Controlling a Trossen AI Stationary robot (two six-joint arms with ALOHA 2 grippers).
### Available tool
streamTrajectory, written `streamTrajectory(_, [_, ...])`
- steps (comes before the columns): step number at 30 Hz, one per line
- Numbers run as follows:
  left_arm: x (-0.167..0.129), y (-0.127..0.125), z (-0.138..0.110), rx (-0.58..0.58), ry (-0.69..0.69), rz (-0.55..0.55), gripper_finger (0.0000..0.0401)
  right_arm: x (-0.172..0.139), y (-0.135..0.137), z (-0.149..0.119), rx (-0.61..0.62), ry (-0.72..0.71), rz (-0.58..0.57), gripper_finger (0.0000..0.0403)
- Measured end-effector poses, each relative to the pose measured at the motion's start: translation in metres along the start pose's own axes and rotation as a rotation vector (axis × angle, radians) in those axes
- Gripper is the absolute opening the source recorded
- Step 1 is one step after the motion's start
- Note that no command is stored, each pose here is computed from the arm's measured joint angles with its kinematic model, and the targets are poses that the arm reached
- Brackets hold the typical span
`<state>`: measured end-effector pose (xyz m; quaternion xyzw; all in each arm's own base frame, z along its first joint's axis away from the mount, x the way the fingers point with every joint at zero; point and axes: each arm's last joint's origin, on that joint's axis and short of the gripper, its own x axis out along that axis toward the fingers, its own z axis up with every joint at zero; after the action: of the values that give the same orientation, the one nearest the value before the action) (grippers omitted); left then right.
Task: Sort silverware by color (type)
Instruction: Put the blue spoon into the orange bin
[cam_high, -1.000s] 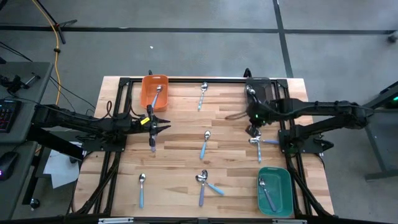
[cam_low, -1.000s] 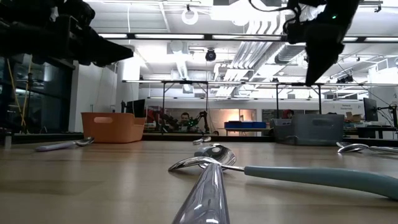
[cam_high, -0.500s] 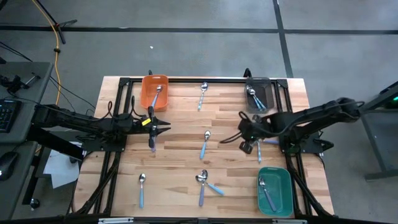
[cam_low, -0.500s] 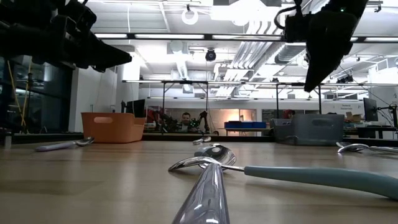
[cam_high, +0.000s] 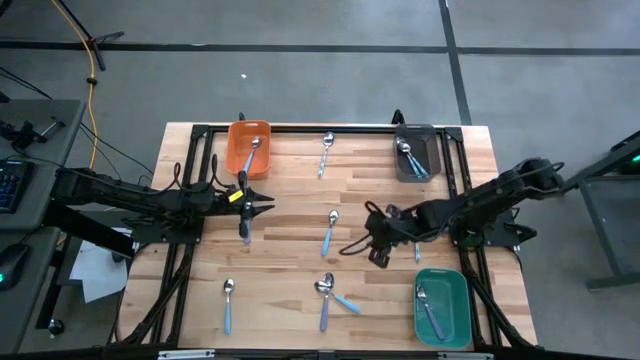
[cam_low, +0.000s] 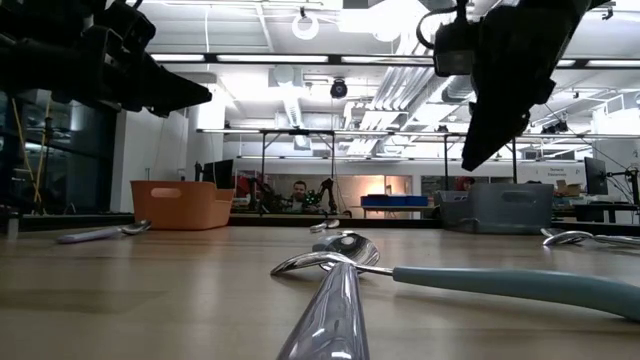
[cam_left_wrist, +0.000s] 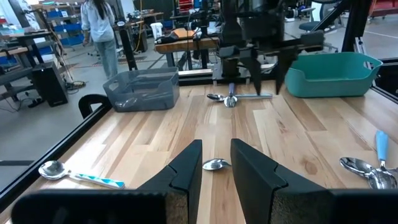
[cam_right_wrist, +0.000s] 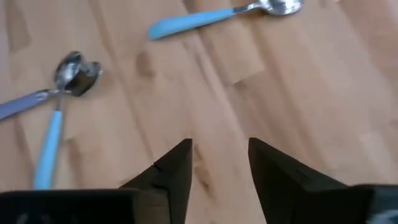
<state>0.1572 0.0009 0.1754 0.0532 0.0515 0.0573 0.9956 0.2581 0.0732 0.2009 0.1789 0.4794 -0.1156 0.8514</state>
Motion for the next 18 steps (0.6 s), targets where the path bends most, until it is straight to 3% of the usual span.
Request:
streamTrajectory(11, [0.000, 0.000, 0.000, 0.000, -0.002, 0.001, 0.0075, 0.004, 0.029, -0.019, 0.046, 0.000, 0.059, 0.0149])
streamTrajectory(18, [0.000, 0.000, 0.000, 0.000, 0.003, 0.000, 0.0075, 0.000, 0.055, -0.011, 0.015, -0.031, 0.073, 0.0149])
